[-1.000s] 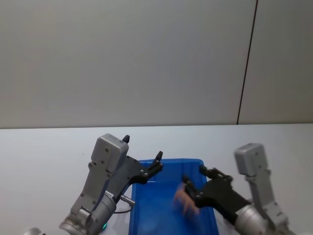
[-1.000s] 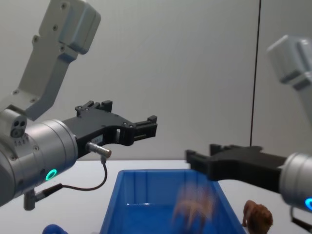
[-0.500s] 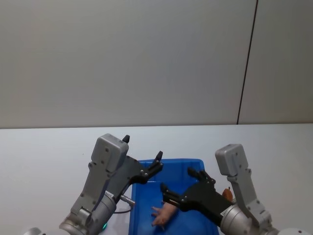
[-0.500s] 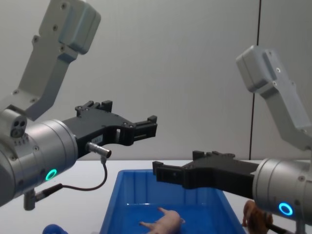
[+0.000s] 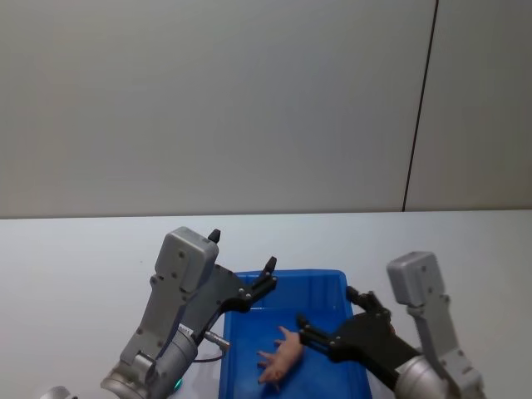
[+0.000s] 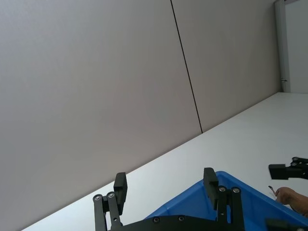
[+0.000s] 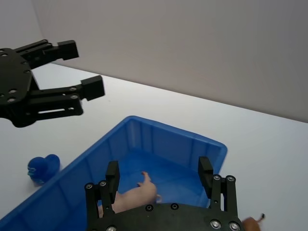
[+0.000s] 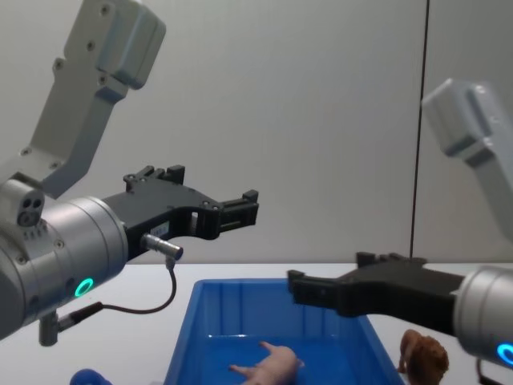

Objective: Pick up the two dolls from the table and place them into the box.

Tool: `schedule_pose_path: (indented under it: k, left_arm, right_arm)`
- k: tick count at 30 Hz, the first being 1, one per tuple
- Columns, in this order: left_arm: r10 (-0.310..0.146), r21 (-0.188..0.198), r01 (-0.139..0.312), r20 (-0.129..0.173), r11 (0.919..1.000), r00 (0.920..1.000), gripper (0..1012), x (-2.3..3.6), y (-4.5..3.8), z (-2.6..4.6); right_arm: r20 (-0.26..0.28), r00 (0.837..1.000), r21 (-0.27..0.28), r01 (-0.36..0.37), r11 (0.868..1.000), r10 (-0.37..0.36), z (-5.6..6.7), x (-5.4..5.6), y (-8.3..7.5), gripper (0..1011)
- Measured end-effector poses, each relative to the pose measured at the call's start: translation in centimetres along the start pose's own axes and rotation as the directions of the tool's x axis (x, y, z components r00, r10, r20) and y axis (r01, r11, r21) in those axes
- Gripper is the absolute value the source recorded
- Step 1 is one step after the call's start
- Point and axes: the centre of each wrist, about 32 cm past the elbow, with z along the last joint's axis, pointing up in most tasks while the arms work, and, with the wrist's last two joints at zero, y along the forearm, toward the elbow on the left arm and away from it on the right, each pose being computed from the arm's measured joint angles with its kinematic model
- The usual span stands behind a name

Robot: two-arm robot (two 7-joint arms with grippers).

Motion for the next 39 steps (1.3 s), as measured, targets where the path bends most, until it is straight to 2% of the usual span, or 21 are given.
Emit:
schedule_pose_path:
  k: [12, 19, 28, 39]
  left_arm:
    - [0.000, 0.000, 0.000, 0.000, 1.0000, 1.0000, 1001, 0.00, 0.00, 0.00]
    - [0.000, 0.000, 0.000, 0.000, 1.0000, 1.0000, 1001, 0.00, 0.00, 0.00]
    - [0.000, 0.000, 0.000, 0.000, 1.0000, 1.0000, 1001, 0.00, 0.00, 0.00]
    - [0.000, 0.000, 0.000, 0.000, 1.0000, 1.0000, 1001, 0.00, 0.00, 0.00]
  right_arm:
    - [0.026, 0.992, -0.002, 0.122, 0.993, -0.122, -0.2, 1.1, -3.0, 1001]
    - [0.040, 0.986, -0.023, 0.163, 0.986, -0.162, -0.7, 1.9, -4.4, 1001]
    - [0.056, 0.982, -0.056, 0.182, 0.982, -0.179, -1.7, 2.8, -5.4, 1001]
    - [0.081, 0.986, -0.093, 0.154, 0.984, -0.146, -3.3, 3.8, -5.8, 1001]
